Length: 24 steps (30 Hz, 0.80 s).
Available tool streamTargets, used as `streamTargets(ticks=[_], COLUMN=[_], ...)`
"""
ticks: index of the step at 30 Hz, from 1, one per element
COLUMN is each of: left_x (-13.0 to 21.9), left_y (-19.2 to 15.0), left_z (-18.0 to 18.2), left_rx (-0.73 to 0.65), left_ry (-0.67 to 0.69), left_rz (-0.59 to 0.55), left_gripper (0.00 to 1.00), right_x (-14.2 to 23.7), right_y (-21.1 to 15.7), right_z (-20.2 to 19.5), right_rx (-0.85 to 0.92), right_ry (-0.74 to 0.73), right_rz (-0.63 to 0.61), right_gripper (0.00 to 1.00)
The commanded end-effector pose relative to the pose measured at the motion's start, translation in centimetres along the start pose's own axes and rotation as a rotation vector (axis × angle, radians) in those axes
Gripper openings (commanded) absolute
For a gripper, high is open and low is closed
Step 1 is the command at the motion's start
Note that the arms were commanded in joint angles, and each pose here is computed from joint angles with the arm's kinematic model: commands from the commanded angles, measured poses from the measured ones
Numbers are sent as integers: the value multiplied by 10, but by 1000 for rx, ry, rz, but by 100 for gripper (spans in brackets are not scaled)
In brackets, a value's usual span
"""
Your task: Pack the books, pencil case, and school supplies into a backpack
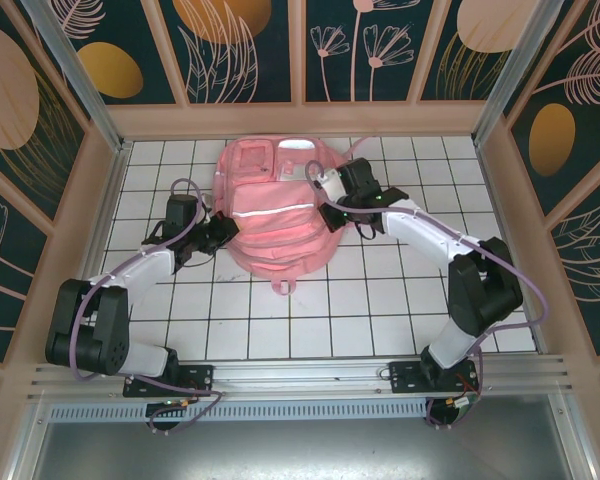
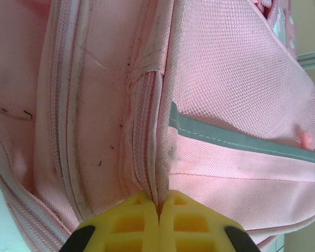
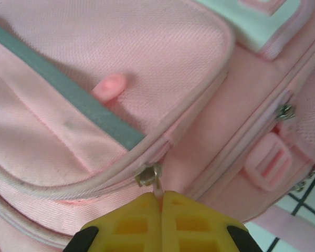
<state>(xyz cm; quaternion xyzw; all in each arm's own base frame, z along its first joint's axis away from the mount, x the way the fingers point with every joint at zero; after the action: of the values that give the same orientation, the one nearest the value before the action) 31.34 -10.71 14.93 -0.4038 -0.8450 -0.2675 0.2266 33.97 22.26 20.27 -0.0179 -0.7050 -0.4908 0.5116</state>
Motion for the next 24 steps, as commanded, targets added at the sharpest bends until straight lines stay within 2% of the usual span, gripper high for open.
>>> streamTargets(ticks=[1,9,12,18,19,22,24], left_x=[9,10,10,12,13,20,30], left_y=[-8,-8,-6,3,4,12,19], left_z=[28,26,22,10,8,-5,-15], left_rx=[-29,-41,-41,-35,-30,-30,-39], left_ry=[163,150,137,102,97,76,78], left_rz=[3,0,-2,-26,-30,-63,-108], left_gripper=[0,0,0,0,6,41,60], right_x=[7,-15,-11,11,14,32,51], right_y=[19,30,29,12,11,12,17], right_z=[-42,-53,-48,-25,-23,-21,-27], right_rx=[22,-47,-79,-131,-154,-217,-273], right_ry=[-154,-115,-71,35,31,9,-82], right_rz=[-38,-26,-11,-9,-18,-90,-175], right_gripper=[0,0,0,34,38,49,60])
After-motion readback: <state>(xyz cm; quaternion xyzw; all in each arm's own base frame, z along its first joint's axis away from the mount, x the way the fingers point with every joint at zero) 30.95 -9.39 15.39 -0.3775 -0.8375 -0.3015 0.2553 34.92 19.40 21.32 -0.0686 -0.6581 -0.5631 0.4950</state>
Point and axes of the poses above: each hand's point on the last joint's axis, 136 mm out from that joint toward the fingers, its own x axis back along the fingers, its own z axis along the line the jaws close on, y = z × x, the point moved 7 cm from there along x, back along the fingers, and after that the axes turned 3 degrees about x, right-handed, at the moved point
